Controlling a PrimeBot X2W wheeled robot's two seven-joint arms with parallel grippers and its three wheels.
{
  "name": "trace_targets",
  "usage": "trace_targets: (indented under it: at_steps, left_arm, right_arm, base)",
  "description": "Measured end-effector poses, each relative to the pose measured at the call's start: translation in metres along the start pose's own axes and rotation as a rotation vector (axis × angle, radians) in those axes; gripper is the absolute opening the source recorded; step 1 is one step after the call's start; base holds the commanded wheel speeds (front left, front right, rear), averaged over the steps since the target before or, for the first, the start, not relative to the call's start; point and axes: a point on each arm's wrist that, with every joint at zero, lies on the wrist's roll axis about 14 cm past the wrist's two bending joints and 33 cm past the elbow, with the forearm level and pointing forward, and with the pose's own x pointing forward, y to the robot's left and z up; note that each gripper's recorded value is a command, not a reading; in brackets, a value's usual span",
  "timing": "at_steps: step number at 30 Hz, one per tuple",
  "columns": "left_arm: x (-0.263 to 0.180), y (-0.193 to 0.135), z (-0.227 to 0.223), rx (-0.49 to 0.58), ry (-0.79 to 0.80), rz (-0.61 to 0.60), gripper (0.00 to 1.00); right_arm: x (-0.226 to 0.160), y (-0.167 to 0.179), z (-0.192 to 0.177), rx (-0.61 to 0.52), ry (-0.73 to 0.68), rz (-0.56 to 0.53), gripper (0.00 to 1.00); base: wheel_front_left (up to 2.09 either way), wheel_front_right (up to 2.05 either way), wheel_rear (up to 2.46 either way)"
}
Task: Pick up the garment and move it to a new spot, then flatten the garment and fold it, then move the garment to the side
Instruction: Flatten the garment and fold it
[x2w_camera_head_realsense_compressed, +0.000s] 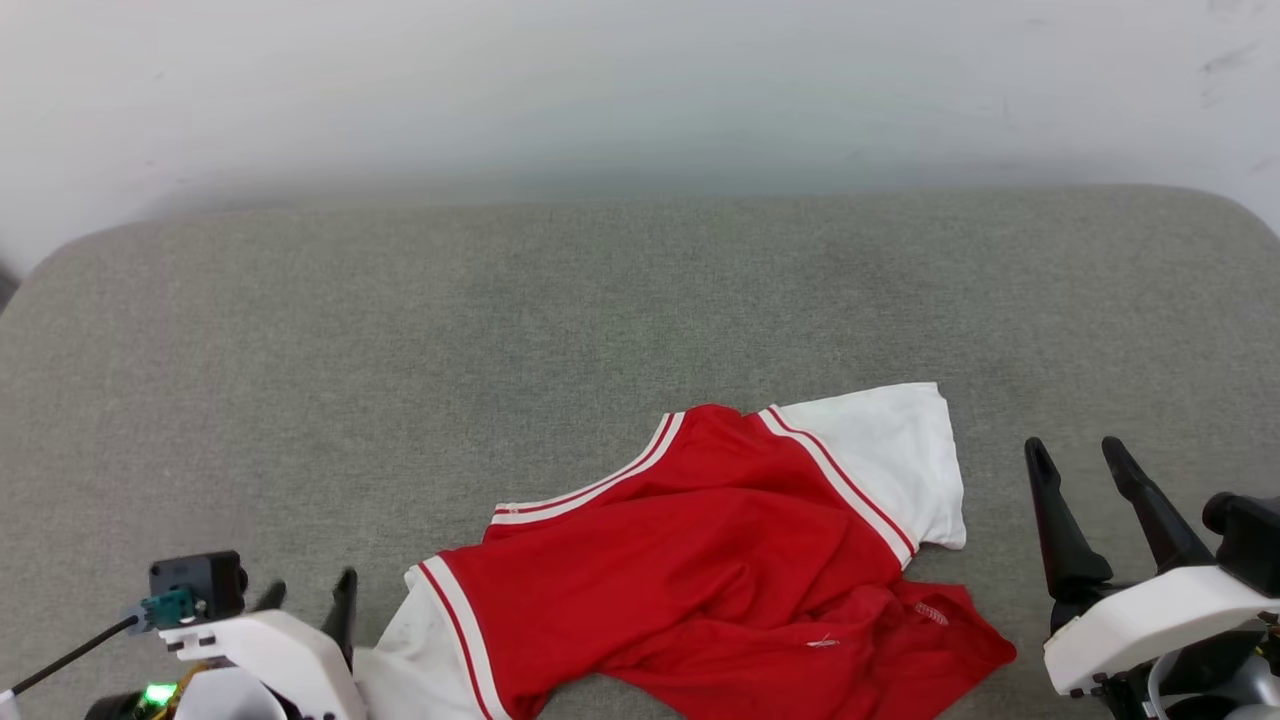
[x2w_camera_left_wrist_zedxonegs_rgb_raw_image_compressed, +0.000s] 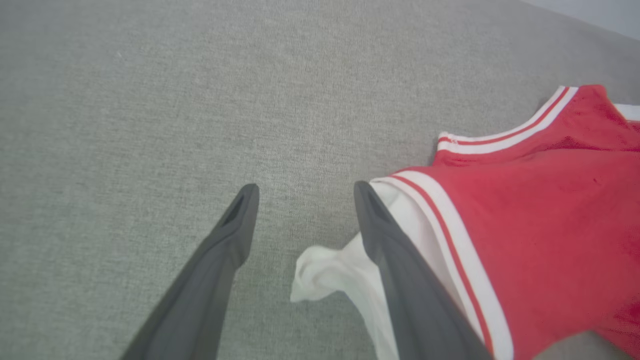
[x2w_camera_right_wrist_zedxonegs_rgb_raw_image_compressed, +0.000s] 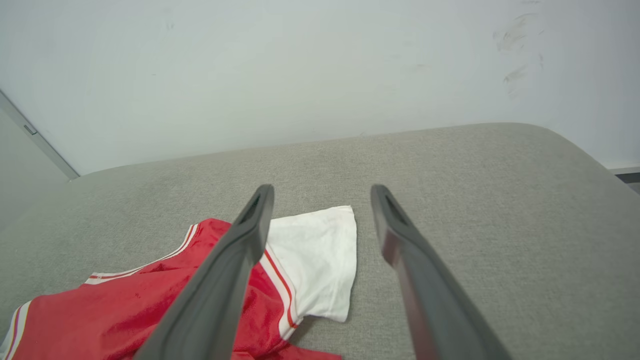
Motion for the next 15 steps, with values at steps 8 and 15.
trace_targets:
  at_steps: [8,15]
  left_arm:
    - [-0.012,-0.02,0.068,0.039,-0.343,-0.001,1.0]
    - [-0.03,-0.049,0.101,0.088,-0.552,-0.04,1.0]
  right_arm:
    - [-0.011,-0.01,0.005,0.006,-0.019,-0.031,1.0]
    - [-0.015,-0.026,-0.001,0.015,0.014,-0.077,1.0]
  base:
    - [0.0,0.0,0.0]
    - [0.0,0.0,0.0]
